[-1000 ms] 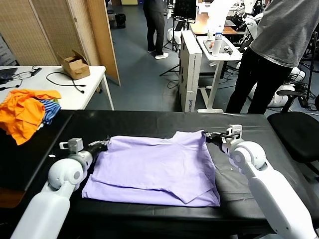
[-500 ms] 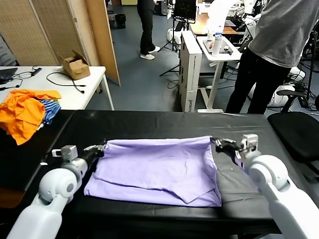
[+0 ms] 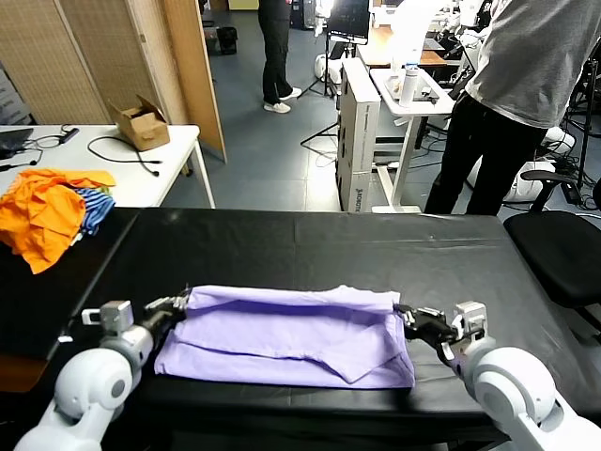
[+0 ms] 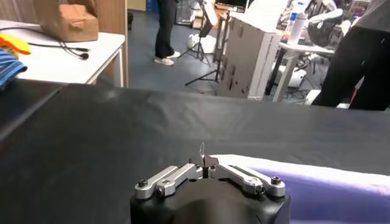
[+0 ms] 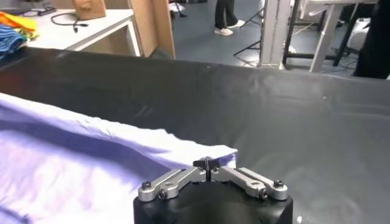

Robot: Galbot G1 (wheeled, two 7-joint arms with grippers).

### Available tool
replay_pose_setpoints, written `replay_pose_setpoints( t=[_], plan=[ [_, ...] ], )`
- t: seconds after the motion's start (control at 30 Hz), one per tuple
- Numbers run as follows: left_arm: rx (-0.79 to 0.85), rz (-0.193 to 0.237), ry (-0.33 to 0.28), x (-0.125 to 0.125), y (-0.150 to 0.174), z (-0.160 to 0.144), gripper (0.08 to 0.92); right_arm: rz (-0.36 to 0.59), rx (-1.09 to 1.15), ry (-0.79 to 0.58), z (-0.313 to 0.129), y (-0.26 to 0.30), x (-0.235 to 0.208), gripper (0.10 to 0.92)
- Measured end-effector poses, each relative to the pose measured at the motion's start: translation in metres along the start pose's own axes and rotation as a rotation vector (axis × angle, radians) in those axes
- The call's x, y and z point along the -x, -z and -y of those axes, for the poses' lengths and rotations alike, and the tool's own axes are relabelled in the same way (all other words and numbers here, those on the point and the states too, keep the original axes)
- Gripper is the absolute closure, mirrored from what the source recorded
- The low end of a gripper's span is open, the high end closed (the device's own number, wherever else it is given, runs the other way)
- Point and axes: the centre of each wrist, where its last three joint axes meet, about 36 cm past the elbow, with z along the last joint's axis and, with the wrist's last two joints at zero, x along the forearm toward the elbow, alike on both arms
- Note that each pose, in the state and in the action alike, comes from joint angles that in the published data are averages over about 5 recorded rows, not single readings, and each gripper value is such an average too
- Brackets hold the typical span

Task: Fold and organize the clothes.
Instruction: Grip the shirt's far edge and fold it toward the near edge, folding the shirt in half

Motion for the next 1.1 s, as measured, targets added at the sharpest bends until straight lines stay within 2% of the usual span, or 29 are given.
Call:
replay_pose_setpoints(
  t=[0.23,0.57,0.63,0.7,0.83,0.97,1.03,1.1],
  plan=[
    [0.007,-0.014,0.026,-0.005,-0.012,-0.001,0.850,-0.045,0.004,0.012,-0.005,-0.014,-0.001,0.883],
    [0.004,-0.004,0.043,-0.017,-0.020,0.008,0.850,-0.066,0.001,0.032,-0.013,-0.021,-0.006,0.883],
    [0.002,-0.002,0.048,-0.020,-0.021,0.010,0.818,-0.062,-0.001,0.032,-0.014,-0.021,-0.009,0.877],
    [-0.002,-0.001,0.055,-0.023,-0.021,0.012,0.748,-0.056,-0.004,0.031,-0.016,-0.020,-0.014,0.834],
    [-0.001,0.003,0.063,-0.031,-0.019,0.012,0.497,-0.043,-0.006,0.031,-0.020,-0.018,-0.025,0.623],
    [-0.012,0.028,0.074,-0.035,-0.010,0.009,0.252,-0.015,0.012,0.032,-0.021,-0.013,-0.036,0.358],
    [-0.029,0.044,0.084,-0.035,-0.006,0.007,0.157,0.003,0.027,0.026,-0.020,-0.009,-0.038,0.252],
    [-0.048,0.059,0.090,-0.032,-0.001,0.006,0.115,0.021,0.041,0.009,-0.018,-0.005,-0.037,0.163]
  ],
)
